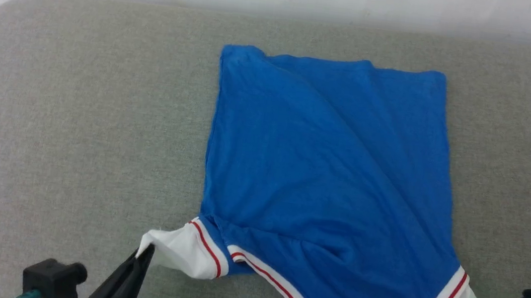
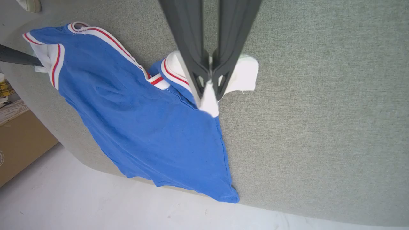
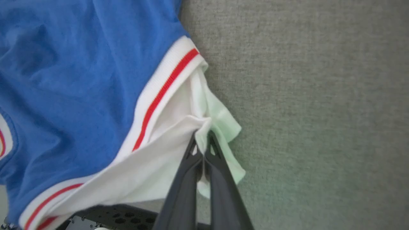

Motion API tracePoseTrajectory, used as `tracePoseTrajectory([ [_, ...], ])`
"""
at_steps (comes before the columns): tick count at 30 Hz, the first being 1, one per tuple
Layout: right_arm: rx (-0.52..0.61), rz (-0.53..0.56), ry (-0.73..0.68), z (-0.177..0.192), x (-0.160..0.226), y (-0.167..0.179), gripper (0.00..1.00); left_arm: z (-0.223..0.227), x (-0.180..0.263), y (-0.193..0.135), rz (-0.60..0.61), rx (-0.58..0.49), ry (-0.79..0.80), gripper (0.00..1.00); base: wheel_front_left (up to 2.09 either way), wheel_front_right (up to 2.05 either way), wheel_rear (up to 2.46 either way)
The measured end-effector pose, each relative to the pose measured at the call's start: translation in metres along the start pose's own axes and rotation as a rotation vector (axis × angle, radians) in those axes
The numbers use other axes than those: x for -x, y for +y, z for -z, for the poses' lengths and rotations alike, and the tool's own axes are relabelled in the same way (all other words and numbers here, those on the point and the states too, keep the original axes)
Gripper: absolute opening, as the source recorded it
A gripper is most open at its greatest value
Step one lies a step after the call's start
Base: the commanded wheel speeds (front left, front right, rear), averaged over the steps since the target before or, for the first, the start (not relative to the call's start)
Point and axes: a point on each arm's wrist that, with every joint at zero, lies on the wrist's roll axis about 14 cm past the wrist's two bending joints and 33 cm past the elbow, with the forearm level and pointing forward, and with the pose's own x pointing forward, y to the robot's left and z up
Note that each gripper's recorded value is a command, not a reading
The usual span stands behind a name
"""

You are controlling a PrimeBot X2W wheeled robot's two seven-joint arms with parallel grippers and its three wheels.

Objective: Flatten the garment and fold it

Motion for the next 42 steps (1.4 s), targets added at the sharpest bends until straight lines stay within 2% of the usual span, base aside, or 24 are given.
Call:
tracePoseTrajectory([
  [5,0.014,0.011,0.041,0.010,-0.020,-0.003,0.00,-0.006,-0.006,-0.006,0.019,-0.007,-0.010,0.00,0.00,0.00,0.00],
  [7,0.031,0.006,0.041,0.011,-0.024,-0.002,0.48,-0.008,-0.007,-0.007,0.020,-0.006,-0.015,0.00,0.00,0.00,0.00],
  [8,0.036,0.004,0.040,0.010,-0.025,-0.002,1.00,-0.009,-0.007,-0.007,0.020,-0.005,-0.017,0.00,0.00,0.00,0.00],
  [12,0.065,-0.034,0.004,-0.007,-0.023,0.007,1.00,-0.009,-0.006,-0.009,0.022,-0.002,-0.019,0.00,0.00,0.00,0.00],
  [15,0.070,-0.064,-0.041,-0.039,-0.011,0.011,1.00,-0.012,-0.006,-0.010,0.024,0.004,-0.035,0.00,0.00,0.00,0.00],
  [18,0.095,-0.096,-0.185,-0.100,0.014,0.017,1.00,-0.016,-0.007,-0.014,0.029,0.014,-0.053,0.00,0.00,0.00,0.00],
  [23,0.259,-0.081,-0.450,-0.213,0.054,0.031,1.00,-0.016,-0.011,-0.016,0.029,0.016,-0.065,0.00,0.00,0.00,0.00],
  [26,0.296,-0.113,-0.561,-0.265,0.057,0.052,1.00,-0.016,-0.017,-0.016,0.025,0.023,-0.069,0.00,0.00,0.00,0.00],
  [31,0.349,-0.069,-0.600,-0.322,0.024,0.062,1.00,-0.014,-0.034,-0.020,0.038,0.029,-0.067,0.00,0.00,0.00,0.00],
  [35,0.333,-0.001,-0.511,-0.338,-0.029,0.047,1.00,-0.010,-0.047,-0.020,0.039,0.040,-0.064,0.00,0.00,0.00,0.00],
  [38,0.308,0.067,-0.407,-0.333,-0.072,0.026,1.00,-0.010,-0.057,-0.019,0.034,0.042,-0.076,0.00,0.00,0.00,0.00],
  [42,0.274,0.105,-0.249,-0.302,-0.130,0.011,1.00,-0.006,-0.067,-0.012,0.004,0.058,-0.076,0.00,0.00,0.00,0.00],
])
